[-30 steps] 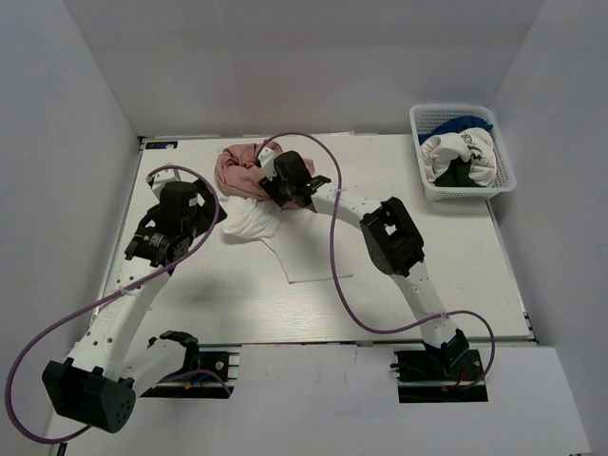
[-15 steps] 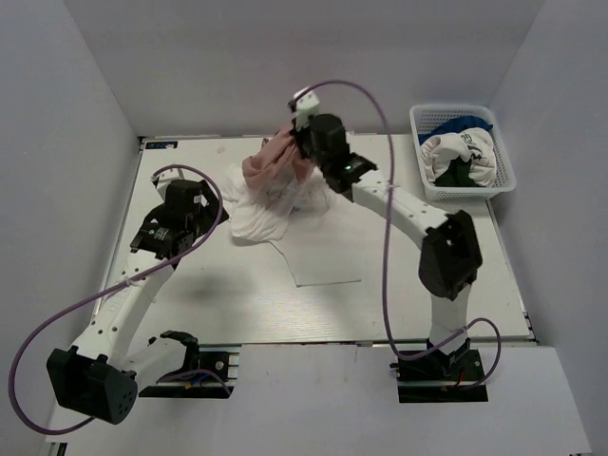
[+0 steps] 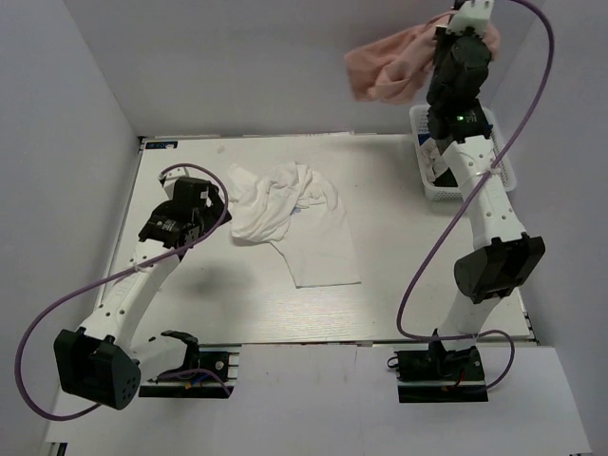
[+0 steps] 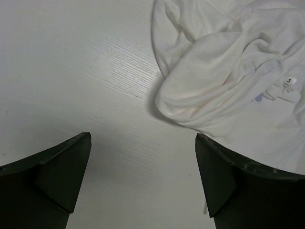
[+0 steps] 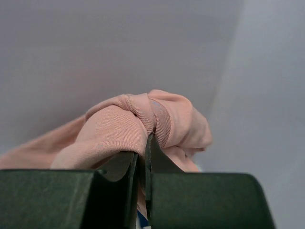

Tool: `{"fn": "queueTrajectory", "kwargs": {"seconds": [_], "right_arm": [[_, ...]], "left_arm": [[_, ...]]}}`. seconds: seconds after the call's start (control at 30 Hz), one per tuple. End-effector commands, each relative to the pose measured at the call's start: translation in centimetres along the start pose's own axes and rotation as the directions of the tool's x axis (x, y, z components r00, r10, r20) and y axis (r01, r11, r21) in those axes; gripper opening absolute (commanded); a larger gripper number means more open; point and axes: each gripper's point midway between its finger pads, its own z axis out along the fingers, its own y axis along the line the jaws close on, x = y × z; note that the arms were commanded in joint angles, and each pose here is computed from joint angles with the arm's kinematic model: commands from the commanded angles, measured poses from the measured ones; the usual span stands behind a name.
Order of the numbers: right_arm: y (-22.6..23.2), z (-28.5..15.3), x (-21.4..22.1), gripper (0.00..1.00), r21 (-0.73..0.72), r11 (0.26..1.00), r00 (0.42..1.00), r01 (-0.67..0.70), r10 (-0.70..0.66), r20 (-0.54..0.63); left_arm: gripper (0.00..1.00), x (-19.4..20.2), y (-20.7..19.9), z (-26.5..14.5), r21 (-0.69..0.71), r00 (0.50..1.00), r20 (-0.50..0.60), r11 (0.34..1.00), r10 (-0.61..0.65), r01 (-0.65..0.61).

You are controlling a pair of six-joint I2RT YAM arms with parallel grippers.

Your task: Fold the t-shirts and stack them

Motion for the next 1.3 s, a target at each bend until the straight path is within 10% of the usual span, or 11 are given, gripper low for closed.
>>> {"fn": "queueTrajectory", "kwargs": {"seconds": [0.0,0.23,0.47,0.7,0.8,0.87,1.03,1.27], "right_arm": [[-6.1,1.4,-1.0,0.00,0.167,0.986,0.999,0.023,-0.029,0.028],[-12.7,2.3,14.1,0.00,0.301,0.952,0.967,0.061,0.018,-0.253],[-22.8,-0.5,27.9,0.00,0.613,0.760,0.857,0.215,0.154,-0.492],[-18.0,0.4,31.8,0.00,0.239,0.962,0.805,0.134,0.035,-0.593],[-15.7,-0.2,30.3,0.29,0.145,0.986,0.801,0.078,0.025,-0.599],[-12.8,-0.8,27.5,0.90,0.010,0.999,0.805,0.049,-0.034,-0.592],[-4.2,-5.4,19.5,0.90,-0.227,0.974,0.856,-0.021,-0.100,-0.508],[5.9,-16.9,23.4,0.90,-0.335,0.927,0.756,-0.167,-0.098,-0.647]], "left_arm": [[1.00,-1.5,-0.5,-0.4,0.009,0.999,0.033,1.000,-0.008,0.008],[1.00,1.1,-0.7,1.9,-0.012,0.997,-0.072,1.000,0.028,-0.029],[1.00,3.5,0.1,3.9,-0.074,0.985,-0.163,0.994,0.062,-0.075],[1.00,5.0,-0.6,5.6,-0.047,0.977,-0.205,0.996,0.065,-0.076],[1.00,4.9,-1.0,6.3,-0.048,0.975,-0.210,0.995,0.077,-0.089],[1.00,5.0,-1.5,7.2,-0.032,0.971,-0.216,0.993,0.100,-0.110],[0.98,6.1,-2.2,9.3,-0.009,0.960,-0.246,0.990,0.135,-0.142],[0.67,6.9,-4.8,12.3,0.077,0.945,-0.278,0.984,0.175,-0.160]]}}
